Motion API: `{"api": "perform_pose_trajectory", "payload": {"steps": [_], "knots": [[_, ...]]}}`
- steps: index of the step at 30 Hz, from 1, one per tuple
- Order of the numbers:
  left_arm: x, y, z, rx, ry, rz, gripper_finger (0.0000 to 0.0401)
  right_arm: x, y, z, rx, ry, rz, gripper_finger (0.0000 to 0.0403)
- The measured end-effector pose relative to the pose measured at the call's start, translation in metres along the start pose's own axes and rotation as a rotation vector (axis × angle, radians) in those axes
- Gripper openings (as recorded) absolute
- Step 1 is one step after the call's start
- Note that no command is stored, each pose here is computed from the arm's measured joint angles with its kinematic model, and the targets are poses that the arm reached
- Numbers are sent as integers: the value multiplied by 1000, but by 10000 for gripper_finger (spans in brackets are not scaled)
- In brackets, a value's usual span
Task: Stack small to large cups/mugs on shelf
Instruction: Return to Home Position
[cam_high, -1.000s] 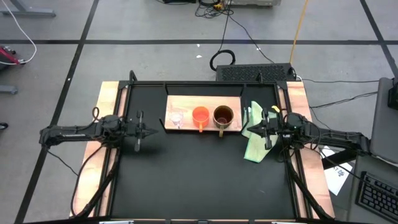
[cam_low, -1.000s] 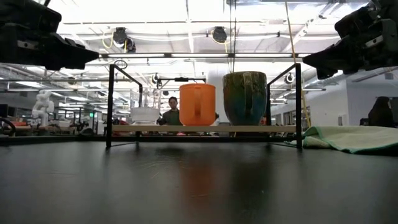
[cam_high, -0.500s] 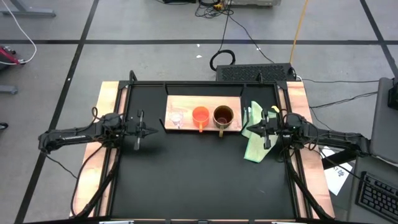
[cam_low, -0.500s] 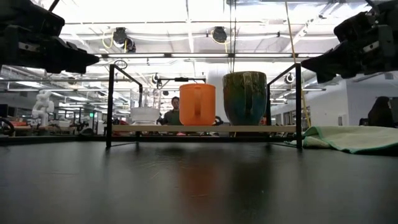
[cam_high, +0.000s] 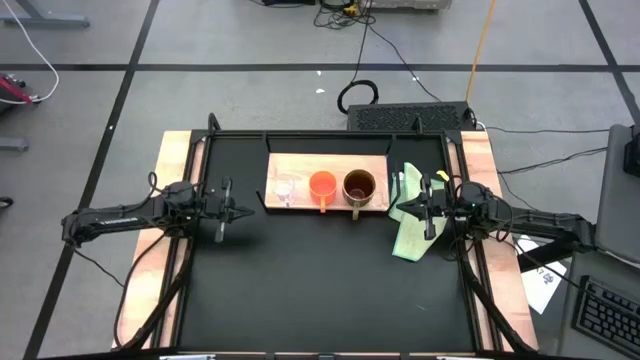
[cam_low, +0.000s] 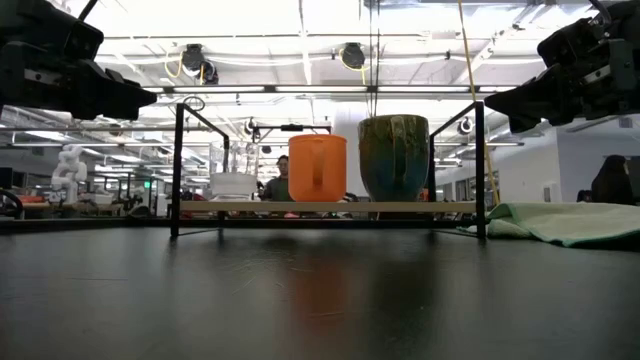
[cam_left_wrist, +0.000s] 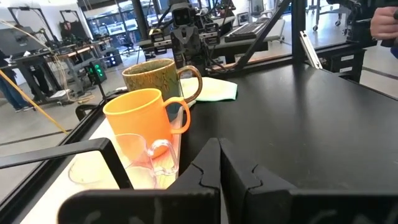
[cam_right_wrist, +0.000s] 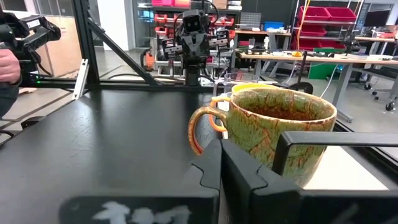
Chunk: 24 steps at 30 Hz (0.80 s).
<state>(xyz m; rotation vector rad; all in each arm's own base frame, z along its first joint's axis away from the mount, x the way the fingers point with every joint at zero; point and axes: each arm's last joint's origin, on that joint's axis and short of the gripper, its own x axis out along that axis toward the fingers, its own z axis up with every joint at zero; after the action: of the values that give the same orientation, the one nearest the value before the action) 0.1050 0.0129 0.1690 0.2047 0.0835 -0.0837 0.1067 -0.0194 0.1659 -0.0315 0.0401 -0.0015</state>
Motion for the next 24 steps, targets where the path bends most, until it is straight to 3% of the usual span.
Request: {"api": "perform_pose_trajectory", "payload": {"steps": [24], "knots": [[0, 2, 0, -76, 12, 58, 1, 0, 0, 0, -24, 0, -5, 0]]}}
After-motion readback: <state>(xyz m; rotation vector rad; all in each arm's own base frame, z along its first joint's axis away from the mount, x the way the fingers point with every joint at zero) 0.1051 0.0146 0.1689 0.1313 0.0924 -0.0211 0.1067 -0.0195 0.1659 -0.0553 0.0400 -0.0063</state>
